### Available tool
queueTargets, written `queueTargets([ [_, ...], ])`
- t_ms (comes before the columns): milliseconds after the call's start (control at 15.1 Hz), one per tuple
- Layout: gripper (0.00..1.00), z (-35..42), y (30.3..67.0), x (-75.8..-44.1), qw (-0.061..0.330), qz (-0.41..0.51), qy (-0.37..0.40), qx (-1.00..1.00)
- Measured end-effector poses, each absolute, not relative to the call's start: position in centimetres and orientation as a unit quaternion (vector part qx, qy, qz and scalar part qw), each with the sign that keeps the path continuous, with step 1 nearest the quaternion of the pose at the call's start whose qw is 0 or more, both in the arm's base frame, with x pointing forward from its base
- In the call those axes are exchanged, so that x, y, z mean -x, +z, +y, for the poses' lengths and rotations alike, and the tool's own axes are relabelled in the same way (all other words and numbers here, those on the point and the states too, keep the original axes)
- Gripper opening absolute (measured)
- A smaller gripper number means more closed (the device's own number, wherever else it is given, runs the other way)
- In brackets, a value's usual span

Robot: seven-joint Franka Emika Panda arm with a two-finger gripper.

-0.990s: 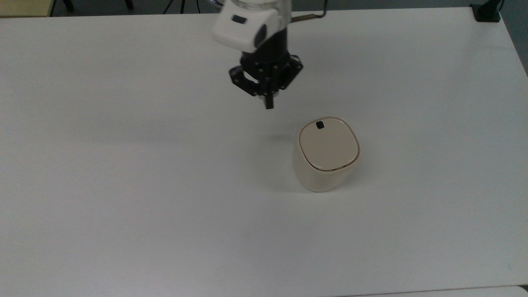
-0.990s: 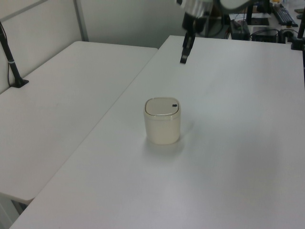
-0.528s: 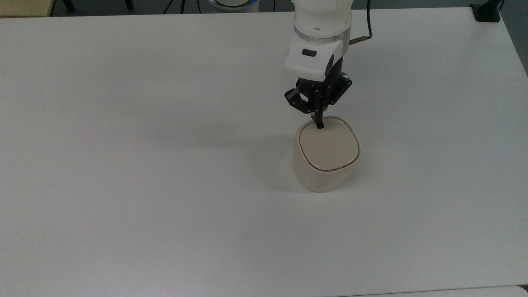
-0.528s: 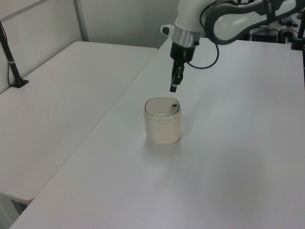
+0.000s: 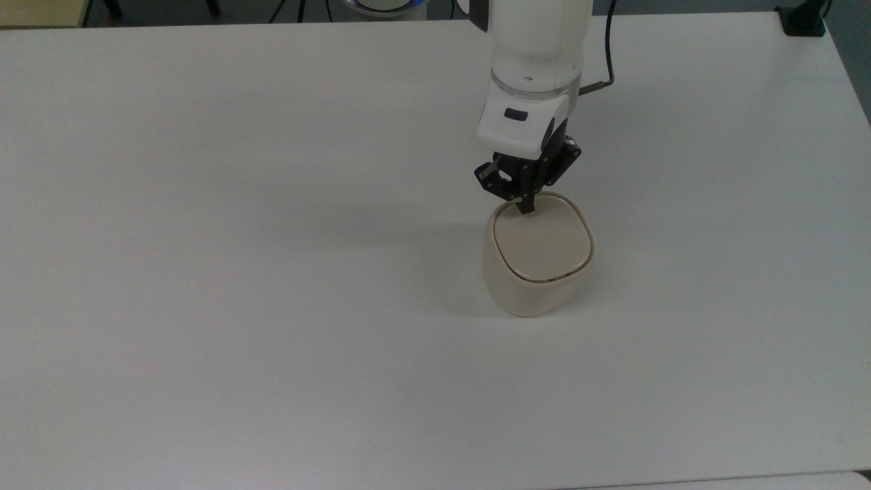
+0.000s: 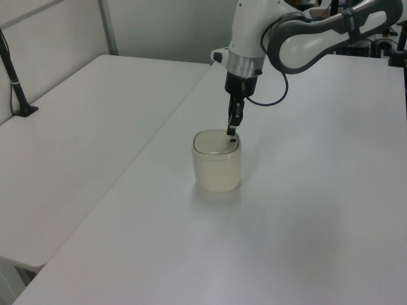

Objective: Open the trash bin

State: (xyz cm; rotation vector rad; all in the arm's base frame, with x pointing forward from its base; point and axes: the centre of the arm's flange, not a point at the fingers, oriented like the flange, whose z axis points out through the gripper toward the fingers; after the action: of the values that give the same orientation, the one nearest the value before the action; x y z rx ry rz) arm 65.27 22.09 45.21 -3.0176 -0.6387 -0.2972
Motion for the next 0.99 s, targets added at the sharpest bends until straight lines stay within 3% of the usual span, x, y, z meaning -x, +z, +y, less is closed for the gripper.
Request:
queueTargets([
  [528, 0.01, 22.9, 44.3, -65.4, 0.010, -0.217, -0.093, 0.972],
  [990, 0.01, 15.5, 51.5, -65.6, -0.003, -0.163, -0.119, 0.979],
])
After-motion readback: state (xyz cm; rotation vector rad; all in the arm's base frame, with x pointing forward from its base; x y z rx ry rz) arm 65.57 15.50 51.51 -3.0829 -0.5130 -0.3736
